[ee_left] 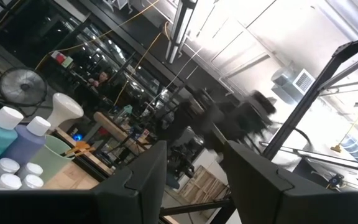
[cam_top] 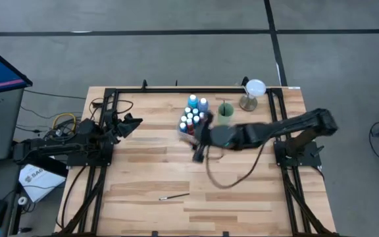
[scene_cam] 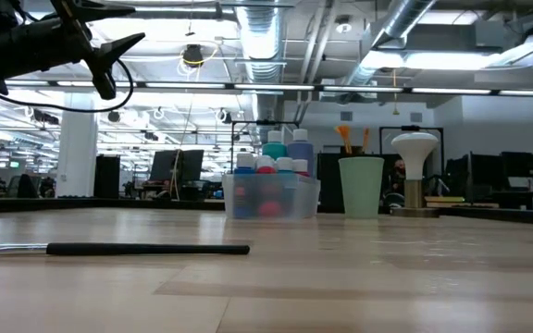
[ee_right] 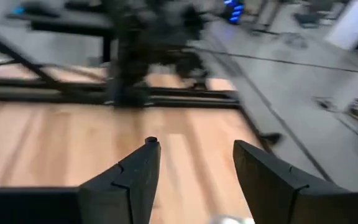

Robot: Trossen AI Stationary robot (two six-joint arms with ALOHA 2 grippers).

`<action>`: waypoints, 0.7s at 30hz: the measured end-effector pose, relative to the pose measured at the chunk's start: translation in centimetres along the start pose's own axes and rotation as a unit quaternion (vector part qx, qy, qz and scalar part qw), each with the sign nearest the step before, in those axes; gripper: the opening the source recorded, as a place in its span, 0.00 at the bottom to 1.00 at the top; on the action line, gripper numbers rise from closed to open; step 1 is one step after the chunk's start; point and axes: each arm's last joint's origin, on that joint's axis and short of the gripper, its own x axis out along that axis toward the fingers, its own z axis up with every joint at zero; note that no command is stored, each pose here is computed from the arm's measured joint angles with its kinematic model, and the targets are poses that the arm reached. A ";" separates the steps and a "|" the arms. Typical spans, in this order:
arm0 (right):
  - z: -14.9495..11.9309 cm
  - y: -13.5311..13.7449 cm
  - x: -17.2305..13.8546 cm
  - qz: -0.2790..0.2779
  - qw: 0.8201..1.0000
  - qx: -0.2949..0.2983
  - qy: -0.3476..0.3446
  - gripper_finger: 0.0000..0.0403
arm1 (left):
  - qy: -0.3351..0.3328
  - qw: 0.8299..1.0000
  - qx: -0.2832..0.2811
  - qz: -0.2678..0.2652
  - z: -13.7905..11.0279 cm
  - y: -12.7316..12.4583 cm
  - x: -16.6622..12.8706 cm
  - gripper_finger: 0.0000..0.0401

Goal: Pick & Place Paint Supplies
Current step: Put the black paint brush into the green cup

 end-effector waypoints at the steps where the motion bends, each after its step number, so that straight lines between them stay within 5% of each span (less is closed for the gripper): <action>1: 0.3 1.1 0.6 0.013 1.000 -0.007 0.005 0.49 | 0.000 1.000 0.000 0.000 0.0 0.0 0.0 0.38; 11: 1.3 10.7 5.9 0.124 0.992 -0.036 0.011 0.53 | 0.023 0.999 0.000 -0.025 -0.1 -0.2 0.0 0.38; 21: -2.5 17.8 9.4 0.211 0.976 -0.019 0.054 0.53 | 0.040 0.998 -0.001 -0.044 -0.2 -0.3 0.0 0.38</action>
